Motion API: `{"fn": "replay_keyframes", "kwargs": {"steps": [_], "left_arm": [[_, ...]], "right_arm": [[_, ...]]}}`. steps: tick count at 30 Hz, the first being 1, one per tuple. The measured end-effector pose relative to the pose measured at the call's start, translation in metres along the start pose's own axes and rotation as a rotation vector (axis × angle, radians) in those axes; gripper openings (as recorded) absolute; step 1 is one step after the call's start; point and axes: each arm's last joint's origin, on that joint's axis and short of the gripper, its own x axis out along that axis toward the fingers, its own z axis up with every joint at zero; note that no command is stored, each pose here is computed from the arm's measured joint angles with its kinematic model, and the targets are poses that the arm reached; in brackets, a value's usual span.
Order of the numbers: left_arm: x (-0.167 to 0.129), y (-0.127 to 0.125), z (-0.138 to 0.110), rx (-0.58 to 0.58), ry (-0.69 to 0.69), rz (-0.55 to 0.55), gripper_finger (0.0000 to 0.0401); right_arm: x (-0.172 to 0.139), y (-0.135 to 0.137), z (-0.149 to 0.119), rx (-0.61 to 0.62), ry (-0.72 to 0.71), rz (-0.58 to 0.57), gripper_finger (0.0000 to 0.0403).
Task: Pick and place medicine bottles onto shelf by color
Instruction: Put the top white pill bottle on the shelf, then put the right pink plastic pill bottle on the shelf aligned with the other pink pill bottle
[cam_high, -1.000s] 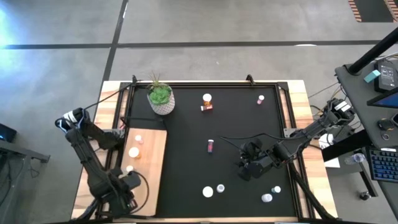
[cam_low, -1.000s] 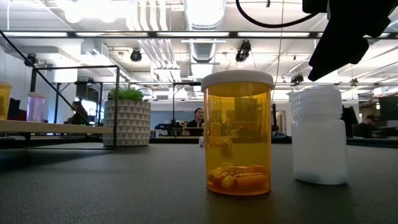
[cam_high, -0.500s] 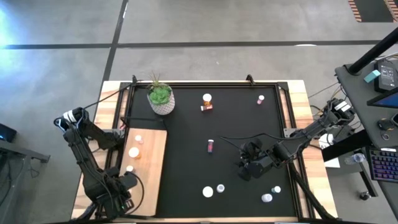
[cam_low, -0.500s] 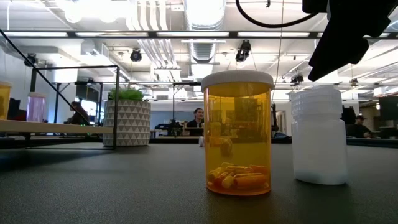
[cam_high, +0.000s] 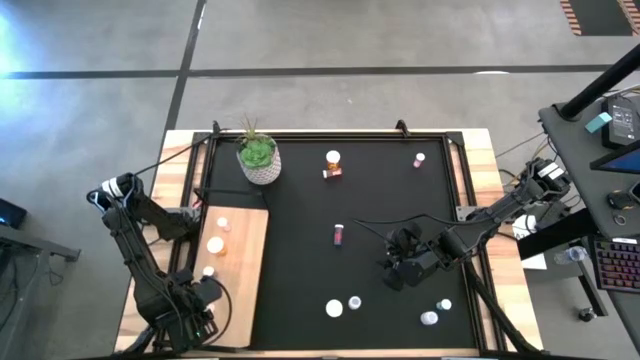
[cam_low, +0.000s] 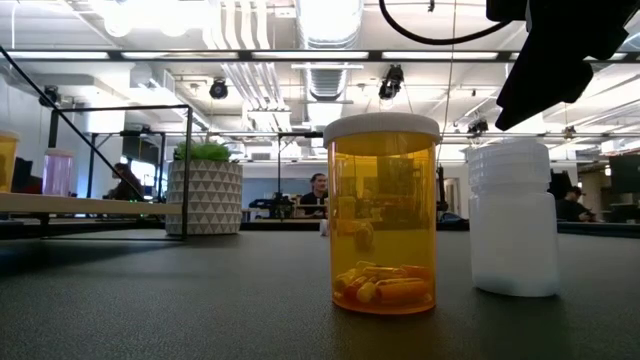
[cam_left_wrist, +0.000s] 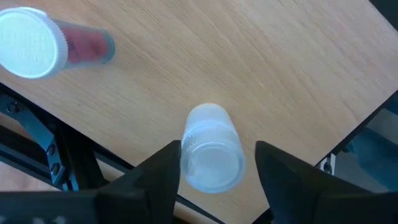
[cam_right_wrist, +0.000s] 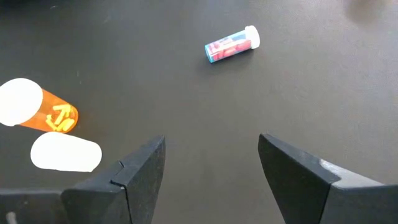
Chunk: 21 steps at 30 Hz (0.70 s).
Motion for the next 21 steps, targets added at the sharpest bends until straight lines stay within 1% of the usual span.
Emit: {"fn": "replay_keyframes", "kwargs": {"steps": [7,10,16,19,21], "left_arm": [[-0.009,0.002,0.001,-0.026,-0.001,-0.034,0.0212],[-0.017,0.007,0.002,-0.026,-0.012,-0.061,0.0220],[-0.042,0.019,0.005,-0.031,-0.036,-0.119,0.0221],[-0.054,0.026,0.008,-0.028,-0.085,-0.154,0.0221],[-0.062,0.033,0.013,-0.004,-0.142,-0.169,0.0221]], "right_arm": [[0.000,0.000,0.000,0.000,0.000,0.000,0.0249],[0.000,0.000,0.000,0.000,0.000,0.000,0.0249],[0.000,0.000,0.000,0.000,0.000,0.000,0.0249],[0.000,0.000,0.000,0.000,0.000,0.000,0.0249],[0.000,0.000,0.000,0.000,0.000,0.000,0.0249]]}}
